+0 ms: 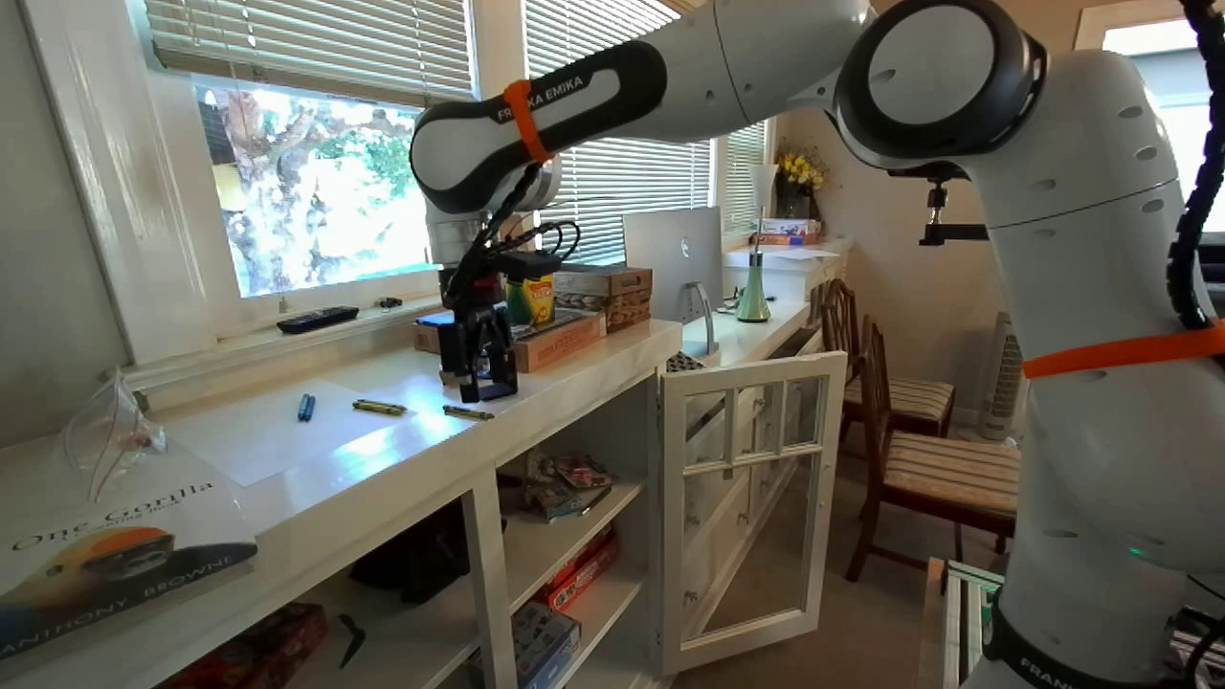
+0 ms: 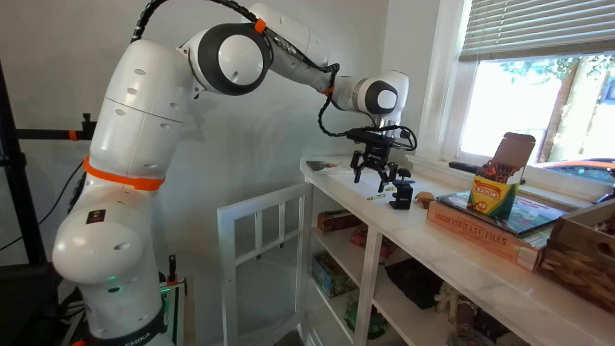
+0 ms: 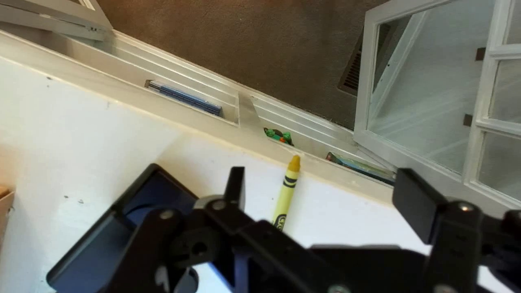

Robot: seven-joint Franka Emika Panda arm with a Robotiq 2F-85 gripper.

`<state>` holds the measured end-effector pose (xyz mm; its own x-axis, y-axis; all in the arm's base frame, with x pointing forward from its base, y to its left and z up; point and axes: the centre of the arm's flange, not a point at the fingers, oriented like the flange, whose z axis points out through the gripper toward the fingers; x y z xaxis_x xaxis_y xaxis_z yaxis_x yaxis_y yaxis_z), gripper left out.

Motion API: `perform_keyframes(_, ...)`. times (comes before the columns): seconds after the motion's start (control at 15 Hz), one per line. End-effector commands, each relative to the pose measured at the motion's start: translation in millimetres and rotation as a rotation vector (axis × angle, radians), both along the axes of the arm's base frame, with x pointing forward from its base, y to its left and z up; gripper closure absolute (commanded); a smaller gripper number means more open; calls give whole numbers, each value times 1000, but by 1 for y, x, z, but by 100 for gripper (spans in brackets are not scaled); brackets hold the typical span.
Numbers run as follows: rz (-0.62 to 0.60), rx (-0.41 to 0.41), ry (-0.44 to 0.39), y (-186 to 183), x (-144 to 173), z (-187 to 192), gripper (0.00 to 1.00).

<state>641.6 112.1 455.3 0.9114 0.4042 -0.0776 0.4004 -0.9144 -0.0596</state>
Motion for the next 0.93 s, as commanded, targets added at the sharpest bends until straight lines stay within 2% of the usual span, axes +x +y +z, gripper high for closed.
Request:
perform_keyframes(0.0, 17, -12, 7, -1, -8, -12, 15)
perform_keyframes(0.07, 18, -14, 12, -1, -9, -15, 23)
perform_keyframes(0.2, 20, -17, 18, -1, -10, -18, 26)
perform_keyframes(0.27, 20, -18, 21, -1, -11, -20, 33)
perform_keyframes(0.33, 20, -20, 22, -1, -11, -21, 30)
perform_keyframes(0.4, 21, -22, 23, -1, -11, -22, 34)
perform_keyframes(0.67, 23, -29, 31, -2, -12, -27, 33)
perform_keyframes(0.87, 23, -35, 31, -3, -11, -29, 37)
